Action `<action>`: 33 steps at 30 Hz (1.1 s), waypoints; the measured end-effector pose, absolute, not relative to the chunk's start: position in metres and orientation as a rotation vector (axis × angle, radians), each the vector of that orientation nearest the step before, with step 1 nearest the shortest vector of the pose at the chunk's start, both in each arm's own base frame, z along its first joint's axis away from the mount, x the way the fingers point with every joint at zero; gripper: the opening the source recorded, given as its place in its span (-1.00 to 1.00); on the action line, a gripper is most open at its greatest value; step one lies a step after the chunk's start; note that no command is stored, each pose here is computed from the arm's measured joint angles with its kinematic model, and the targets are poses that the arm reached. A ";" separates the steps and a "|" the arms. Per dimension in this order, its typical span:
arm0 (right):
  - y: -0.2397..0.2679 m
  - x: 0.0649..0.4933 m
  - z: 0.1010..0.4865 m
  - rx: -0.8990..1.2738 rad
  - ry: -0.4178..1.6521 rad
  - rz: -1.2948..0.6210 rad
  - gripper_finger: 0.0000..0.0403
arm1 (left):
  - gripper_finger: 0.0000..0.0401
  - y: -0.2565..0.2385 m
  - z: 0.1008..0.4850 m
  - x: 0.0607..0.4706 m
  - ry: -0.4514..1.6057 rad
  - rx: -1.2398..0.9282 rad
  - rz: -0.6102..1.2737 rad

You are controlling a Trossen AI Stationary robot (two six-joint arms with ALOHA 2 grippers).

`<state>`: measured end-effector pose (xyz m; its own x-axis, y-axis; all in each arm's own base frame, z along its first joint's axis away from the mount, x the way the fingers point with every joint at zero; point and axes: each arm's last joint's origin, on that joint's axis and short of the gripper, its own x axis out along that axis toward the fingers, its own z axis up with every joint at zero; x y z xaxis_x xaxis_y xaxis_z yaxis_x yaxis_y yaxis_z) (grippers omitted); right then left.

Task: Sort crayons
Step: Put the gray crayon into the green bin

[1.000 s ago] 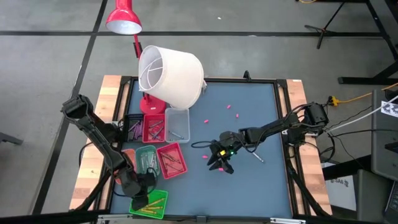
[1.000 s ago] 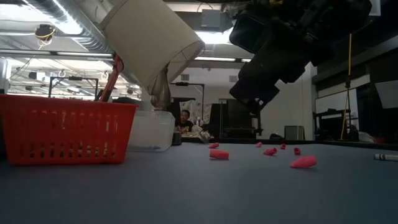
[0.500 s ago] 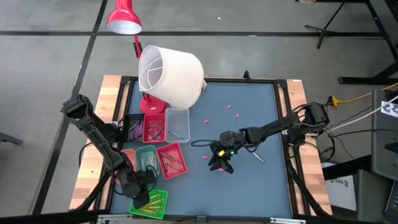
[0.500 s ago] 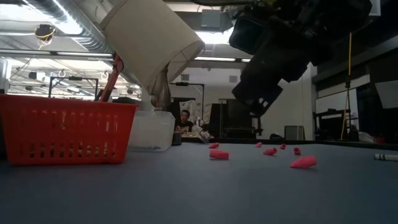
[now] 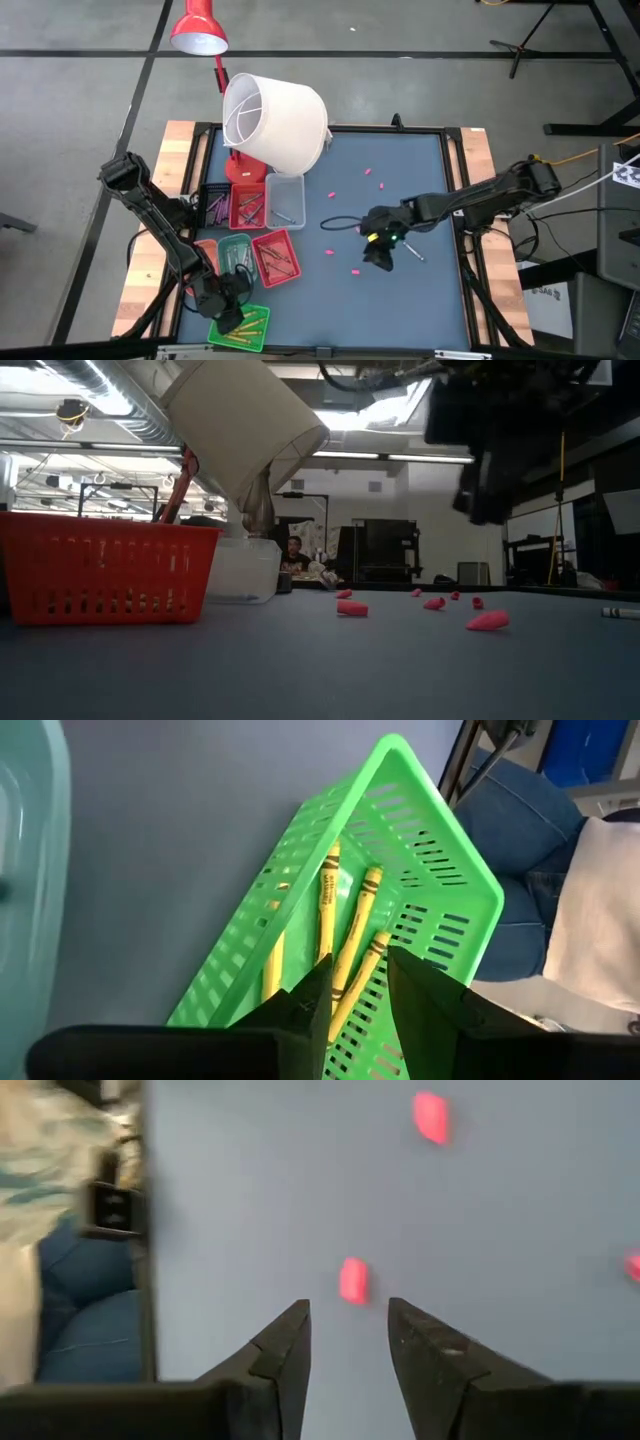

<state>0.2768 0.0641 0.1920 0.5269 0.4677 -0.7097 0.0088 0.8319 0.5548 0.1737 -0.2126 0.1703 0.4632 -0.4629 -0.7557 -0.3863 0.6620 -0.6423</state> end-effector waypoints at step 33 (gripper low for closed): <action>0.103 0.180 0.166 0.366 1.350 -0.487 -0.35 | -0.58 -0.210 0.171 0.177 0.999 -0.860 0.002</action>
<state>0.1796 0.1031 0.1656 0.1451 -0.1229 -0.9818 0.5327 0.8459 -0.0272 0.1772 -0.2102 0.1713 0.5688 -0.3693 -0.7349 -0.3725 0.6809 -0.6305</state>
